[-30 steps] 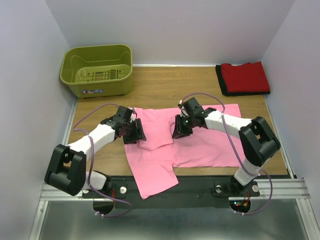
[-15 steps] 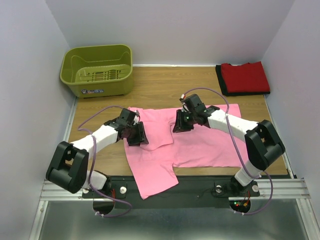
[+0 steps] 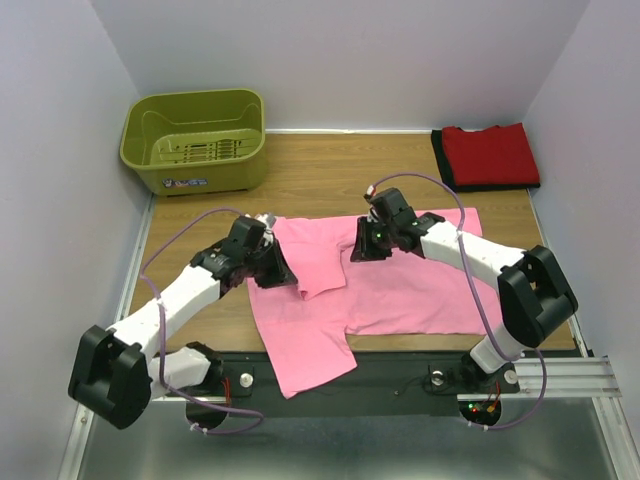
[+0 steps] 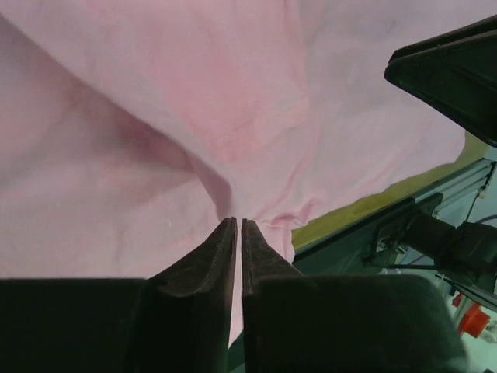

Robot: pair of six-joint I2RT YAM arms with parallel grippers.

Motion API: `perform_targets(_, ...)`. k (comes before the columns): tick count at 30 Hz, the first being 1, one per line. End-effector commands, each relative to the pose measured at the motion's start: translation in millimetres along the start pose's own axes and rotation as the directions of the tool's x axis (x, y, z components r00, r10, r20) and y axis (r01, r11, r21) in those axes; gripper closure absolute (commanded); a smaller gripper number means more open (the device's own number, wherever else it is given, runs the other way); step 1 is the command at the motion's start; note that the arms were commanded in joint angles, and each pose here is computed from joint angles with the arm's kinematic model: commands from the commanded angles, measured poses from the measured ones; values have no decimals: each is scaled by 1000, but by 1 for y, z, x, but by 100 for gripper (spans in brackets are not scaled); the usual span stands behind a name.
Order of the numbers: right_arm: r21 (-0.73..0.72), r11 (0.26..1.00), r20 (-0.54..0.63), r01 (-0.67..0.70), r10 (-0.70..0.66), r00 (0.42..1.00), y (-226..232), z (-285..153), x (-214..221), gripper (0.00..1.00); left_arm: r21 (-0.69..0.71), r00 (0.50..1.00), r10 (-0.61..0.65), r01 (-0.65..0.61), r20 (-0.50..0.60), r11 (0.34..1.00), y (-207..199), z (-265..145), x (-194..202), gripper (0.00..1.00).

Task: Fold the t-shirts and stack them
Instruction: Fold the tshirt

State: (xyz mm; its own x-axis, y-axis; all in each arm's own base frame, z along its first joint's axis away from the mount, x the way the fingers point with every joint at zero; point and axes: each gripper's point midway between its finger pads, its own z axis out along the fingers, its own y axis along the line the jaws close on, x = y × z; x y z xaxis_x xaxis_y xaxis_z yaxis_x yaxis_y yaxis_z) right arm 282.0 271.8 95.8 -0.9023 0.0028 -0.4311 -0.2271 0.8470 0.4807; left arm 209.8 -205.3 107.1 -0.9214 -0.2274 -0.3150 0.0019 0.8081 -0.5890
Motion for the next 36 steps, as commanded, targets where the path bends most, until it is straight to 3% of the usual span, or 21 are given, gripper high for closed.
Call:
perform_targets(1,16,999,29,28,-29,999,-4,-5,-1,71,-103,998,-64,61,-25,993,32,-4,25,85)
perform_targets(4,5,999,6,36,-36,999,-4,-3,4,71,-123,997,-70,67,-20,990,39,-4,28,82)
perform_targets(5,1,999,-1,39,-39,999,-4,-3,6,71,-121,997,-68,65,-20,990,39,-4,28,76)
perform_targets(6,-5,999,-10,39,-39,999,-4,-2,8,71,-120,998,-65,62,-22,991,39,-2,27,58)
perform_targets(9,-40,999,-52,37,-39,998,0,2,17,71,-131,998,-54,48,-42,990,42,5,28,41)
perform_targets(10,-44,998,-66,34,-37,997,-1,5,20,71,-135,997,-49,41,-60,990,44,9,30,40)
perform_targets(16,-101,995,-131,16,-29,991,7,11,31,71,-166,998,-6,-4,-57,986,44,14,18,40)
perform_targets(23,-121,992,-184,-18,-5,983,6,22,42,71,-322,996,78,-84,-31,943,71,15,0,40)
perform_targets(29,-130,991,-203,-36,9,979,7,28,45,70,-290,993,71,-97,-98,952,75,27,16,43)
perform_targets(32,-132,990,-219,-52,22,976,7,32,47,71,-280,990,73,-104,-117,954,76,30,19,46)
perform_targets(36,-139,988,-241,-67,32,970,7,36,51,71,-275,988,78,-113,-133,955,78,32,23,63)
